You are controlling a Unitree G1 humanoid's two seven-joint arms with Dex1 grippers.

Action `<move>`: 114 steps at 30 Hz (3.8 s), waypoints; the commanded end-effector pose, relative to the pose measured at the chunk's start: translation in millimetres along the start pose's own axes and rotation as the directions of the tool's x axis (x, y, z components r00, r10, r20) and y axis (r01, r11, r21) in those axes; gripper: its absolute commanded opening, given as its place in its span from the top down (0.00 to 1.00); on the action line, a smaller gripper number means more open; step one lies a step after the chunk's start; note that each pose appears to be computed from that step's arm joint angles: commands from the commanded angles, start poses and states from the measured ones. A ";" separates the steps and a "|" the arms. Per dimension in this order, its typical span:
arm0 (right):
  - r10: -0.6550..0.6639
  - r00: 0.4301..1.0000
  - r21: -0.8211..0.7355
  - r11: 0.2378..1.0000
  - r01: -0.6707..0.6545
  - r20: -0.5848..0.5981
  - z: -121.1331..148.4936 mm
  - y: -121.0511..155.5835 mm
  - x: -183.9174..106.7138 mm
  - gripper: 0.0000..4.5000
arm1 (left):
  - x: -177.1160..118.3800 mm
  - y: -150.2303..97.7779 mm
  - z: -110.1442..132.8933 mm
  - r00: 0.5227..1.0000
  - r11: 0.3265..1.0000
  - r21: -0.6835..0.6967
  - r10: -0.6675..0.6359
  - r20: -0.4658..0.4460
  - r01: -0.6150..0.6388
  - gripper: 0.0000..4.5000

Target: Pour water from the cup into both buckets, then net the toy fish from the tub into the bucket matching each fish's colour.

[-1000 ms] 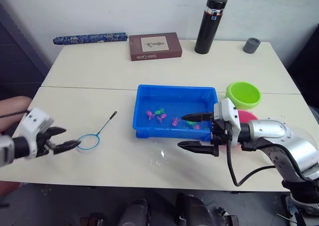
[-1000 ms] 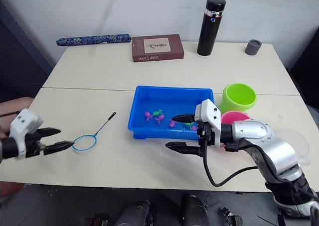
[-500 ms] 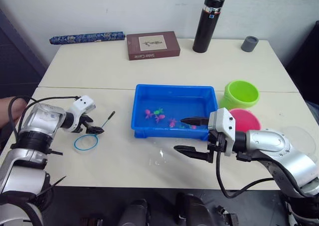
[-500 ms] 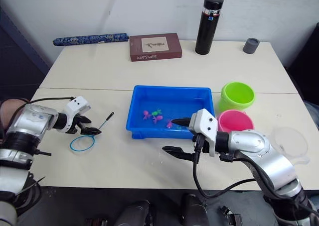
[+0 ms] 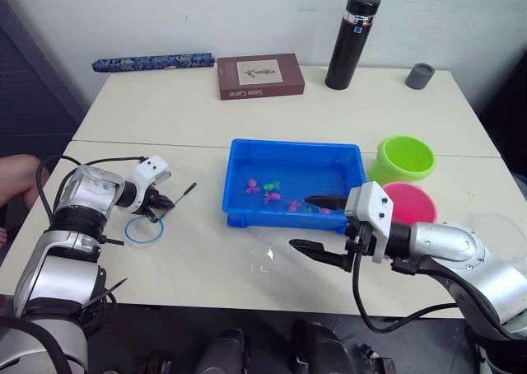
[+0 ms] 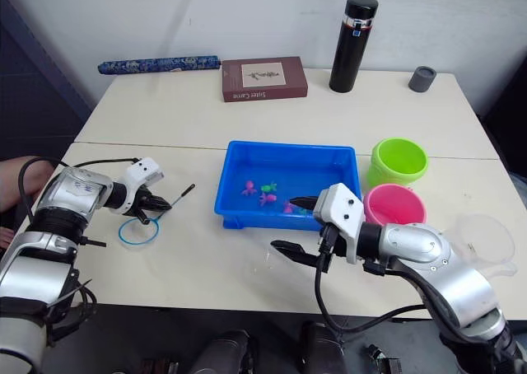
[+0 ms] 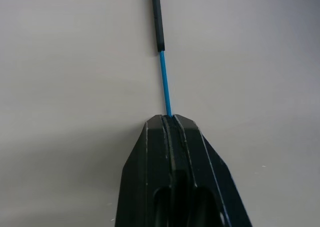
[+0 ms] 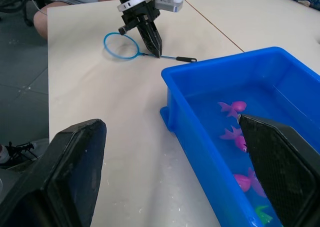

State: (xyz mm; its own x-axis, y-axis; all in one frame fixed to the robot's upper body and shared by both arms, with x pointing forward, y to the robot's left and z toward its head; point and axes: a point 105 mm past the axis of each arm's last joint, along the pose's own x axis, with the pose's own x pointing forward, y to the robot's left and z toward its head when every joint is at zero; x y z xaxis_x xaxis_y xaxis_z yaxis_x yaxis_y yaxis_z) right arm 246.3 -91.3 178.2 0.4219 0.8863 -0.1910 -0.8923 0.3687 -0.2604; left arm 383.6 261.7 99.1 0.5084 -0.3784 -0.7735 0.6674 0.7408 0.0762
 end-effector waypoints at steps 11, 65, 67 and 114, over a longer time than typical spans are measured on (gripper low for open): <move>0.025 1.000 -0.073 0.997 -0.026 -0.012 36.7 -15.0 -22.6 0.00 | -101.1 -108.8 83.3 0.873 0.659 0.677 -0.485 0.048 0.329 1.00; 0.118 0.984 -0.115 0.984 -0.133 -0.133 20.6 -24.3 24.2 0.98 | -42.8 -188.9 130.4 0.783 0.369 0.894 -0.621 0.034 0.253 1.00; 0.120 0.985 -0.111 0.985 -0.134 -0.125 22.1 -23.7 24.1 0.98 | -42.0 -189.2 130.4 0.782 0.369 0.894 -0.622 0.035 0.254 1.00; -0.225 0.788 -0.489 0.866 -0.108 -0.573 -22.8 -89.5 -90.9 1.00 | -52.1 -165.6 107.6 0.691 0.702 0.646 -0.626 0.361 0.299 0.01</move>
State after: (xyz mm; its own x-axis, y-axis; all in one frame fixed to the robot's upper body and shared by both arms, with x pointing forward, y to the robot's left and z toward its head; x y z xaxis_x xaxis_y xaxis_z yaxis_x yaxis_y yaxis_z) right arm 291.6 -214.6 189.5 0.6084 0.4497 -0.6540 -0.7603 0.0939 -0.6427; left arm 309.9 103.4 191.6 0.1378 -0.9252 -0.3537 0.9789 0.0728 0.1909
